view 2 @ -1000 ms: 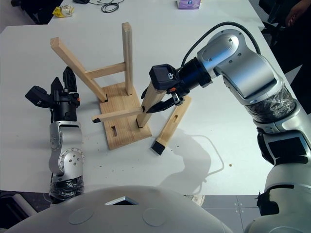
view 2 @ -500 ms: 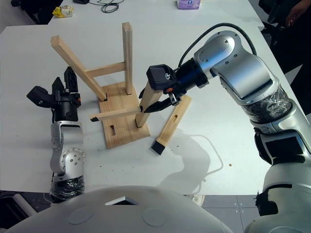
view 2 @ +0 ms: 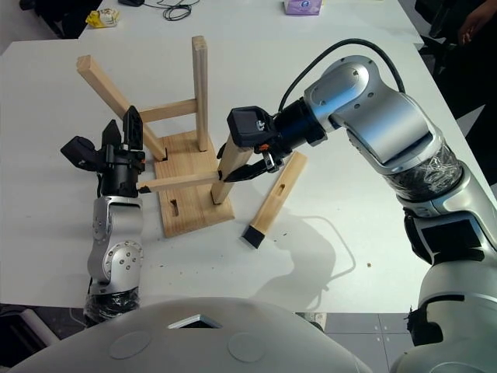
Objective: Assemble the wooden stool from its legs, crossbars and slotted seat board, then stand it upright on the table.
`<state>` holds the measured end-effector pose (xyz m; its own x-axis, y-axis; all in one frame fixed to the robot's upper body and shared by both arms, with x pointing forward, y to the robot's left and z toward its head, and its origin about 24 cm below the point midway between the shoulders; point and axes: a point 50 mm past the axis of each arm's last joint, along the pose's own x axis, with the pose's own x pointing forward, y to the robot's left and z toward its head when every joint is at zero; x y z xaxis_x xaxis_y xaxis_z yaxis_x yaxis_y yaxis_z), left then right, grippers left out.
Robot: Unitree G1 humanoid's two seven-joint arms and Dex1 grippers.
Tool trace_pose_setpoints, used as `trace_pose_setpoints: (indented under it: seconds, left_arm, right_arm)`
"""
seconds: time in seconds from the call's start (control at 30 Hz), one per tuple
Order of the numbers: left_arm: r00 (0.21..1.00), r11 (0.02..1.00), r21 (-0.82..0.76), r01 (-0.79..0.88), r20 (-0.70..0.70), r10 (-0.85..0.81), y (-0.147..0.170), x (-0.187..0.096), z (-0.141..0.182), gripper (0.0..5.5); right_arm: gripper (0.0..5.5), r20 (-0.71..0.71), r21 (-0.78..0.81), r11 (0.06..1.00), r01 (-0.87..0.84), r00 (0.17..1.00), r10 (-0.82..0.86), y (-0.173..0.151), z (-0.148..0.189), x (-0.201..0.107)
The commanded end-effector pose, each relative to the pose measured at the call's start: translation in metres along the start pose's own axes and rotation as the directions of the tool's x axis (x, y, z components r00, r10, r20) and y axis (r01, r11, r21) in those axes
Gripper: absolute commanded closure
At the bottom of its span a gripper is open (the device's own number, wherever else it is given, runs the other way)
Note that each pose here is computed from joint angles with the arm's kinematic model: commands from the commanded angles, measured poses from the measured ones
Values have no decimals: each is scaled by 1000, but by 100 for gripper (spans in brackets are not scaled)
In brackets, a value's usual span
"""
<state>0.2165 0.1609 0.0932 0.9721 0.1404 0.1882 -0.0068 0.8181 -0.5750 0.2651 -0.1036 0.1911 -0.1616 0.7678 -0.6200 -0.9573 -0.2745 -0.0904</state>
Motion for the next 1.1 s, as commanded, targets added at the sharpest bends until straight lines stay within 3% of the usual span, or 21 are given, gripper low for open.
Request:
trace_pose_setpoints:
  seconds: [0.03, 0.27, 0.43, 0.47, 0.83, 1.1]
  left_arm:
    - [998, 998, -3, -56, 35, 56, 5, -4, 5, 200]
    - [997, 998, 17, -60, 40, 59, 9, -5, 10, 200]
    - [999, 998, 31, -46, 10, 46, 11, -6, 8, 200]
    - [999, 999, 35, -42, 2, 42, 12, -5, 8, 200]
    - [995, 994, 102, -33, -86, 42, 31, -8, 9, 200]
    - [994, 987, 147, -70, -69, 81, 48, -5, 14, 200]
  right_arm:
    - [345, -198, 368, 926, -83, 966, 165, 31, -91, 12]
    - [345, -194, 325, 944, -51, 974, 120, 23, -84, 14]
    - [345, -56, 327, 945, -26, 997, 47, 17, -68, 22]
    - [309, -30, 333, 943, -10, 999, 22, 16, -65, 22]
    - [155, 115, 372, 919, 128, 977, -182, 14, -36, 25]
    - [40, 122, 370, 909, 192, 960, -252, 5, -27, 22]
